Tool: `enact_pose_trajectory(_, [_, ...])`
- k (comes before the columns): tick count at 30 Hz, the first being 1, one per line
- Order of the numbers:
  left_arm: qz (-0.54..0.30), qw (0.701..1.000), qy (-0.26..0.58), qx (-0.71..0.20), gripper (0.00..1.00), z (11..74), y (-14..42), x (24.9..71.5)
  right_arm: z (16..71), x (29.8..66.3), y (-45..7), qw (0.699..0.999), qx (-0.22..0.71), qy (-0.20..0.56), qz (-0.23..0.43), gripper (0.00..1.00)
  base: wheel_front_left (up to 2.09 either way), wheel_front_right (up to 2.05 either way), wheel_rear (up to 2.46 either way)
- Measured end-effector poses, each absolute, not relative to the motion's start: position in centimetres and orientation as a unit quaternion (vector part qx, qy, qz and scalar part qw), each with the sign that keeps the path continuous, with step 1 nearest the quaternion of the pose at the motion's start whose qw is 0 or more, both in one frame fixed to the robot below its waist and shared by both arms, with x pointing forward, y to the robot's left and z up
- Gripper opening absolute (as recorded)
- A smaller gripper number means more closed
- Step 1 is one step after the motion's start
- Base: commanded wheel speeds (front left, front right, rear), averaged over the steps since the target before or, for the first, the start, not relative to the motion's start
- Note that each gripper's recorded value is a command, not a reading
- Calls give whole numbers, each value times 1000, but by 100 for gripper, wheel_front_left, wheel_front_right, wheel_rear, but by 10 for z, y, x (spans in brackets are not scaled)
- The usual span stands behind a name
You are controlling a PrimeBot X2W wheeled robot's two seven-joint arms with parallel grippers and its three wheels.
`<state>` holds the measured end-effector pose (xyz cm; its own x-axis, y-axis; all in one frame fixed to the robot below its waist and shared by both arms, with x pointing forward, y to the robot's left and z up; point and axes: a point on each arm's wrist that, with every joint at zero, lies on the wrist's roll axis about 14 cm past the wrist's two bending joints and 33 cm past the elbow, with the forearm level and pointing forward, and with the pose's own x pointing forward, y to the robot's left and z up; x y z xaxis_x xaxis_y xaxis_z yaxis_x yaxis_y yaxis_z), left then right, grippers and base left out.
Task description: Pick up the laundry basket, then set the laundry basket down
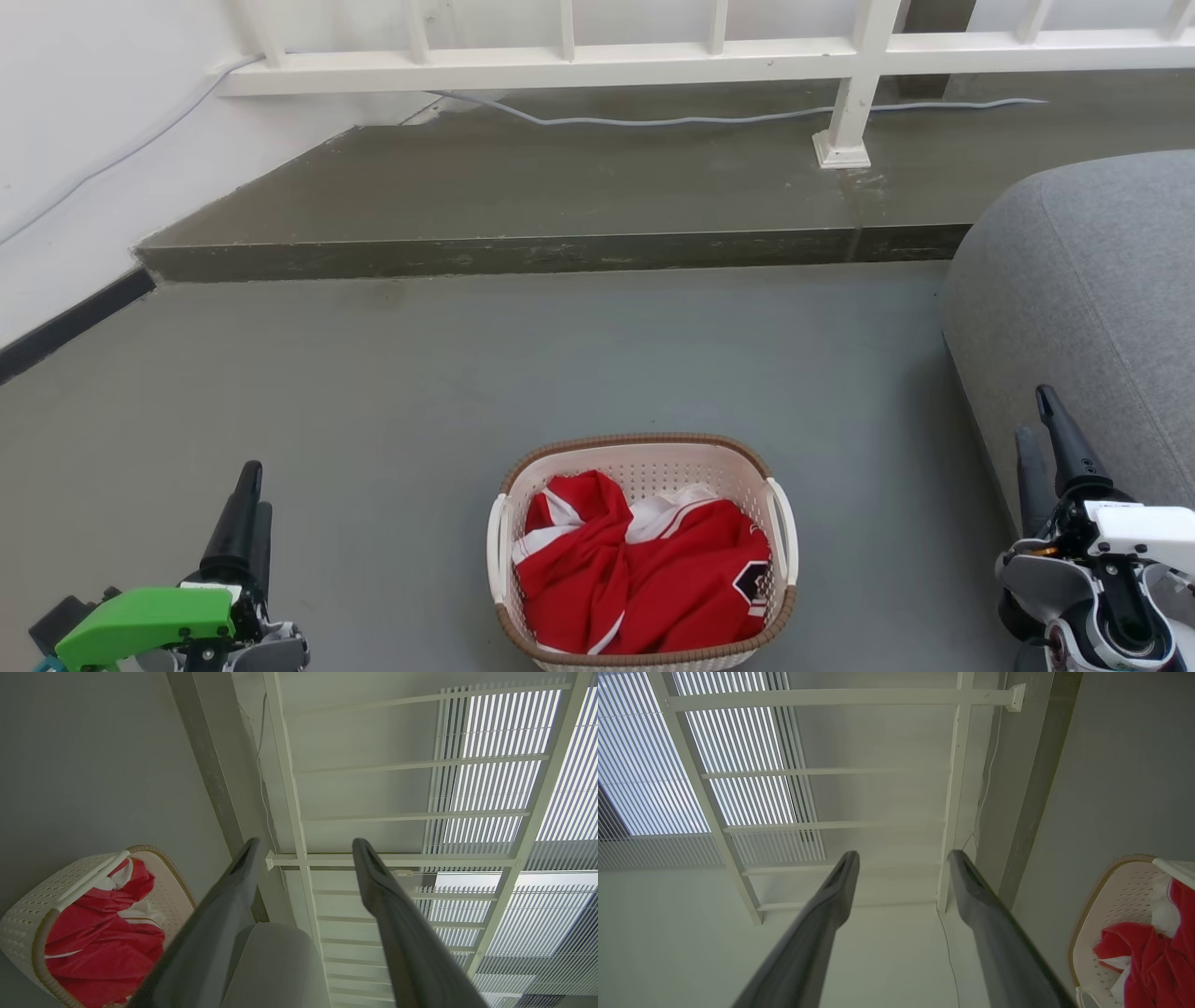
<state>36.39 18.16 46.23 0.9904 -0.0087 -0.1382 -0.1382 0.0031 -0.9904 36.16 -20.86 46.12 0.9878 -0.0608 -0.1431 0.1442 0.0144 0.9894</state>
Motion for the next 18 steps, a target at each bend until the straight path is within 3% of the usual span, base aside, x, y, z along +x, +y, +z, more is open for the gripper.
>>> enact_pose_trajectory(4, [44, 720, 48, -691, 100, 465, 182, 365, 463, 362, -213, 733, 675, 28, -72, 100, 0, 0, 0])
enact_pose_trajectory(18, [10, 813, 31, -581, 100, 488, 182, 373, 478, 365, -220, 832, 551, 26, -57, 100, 0, 0, 0])
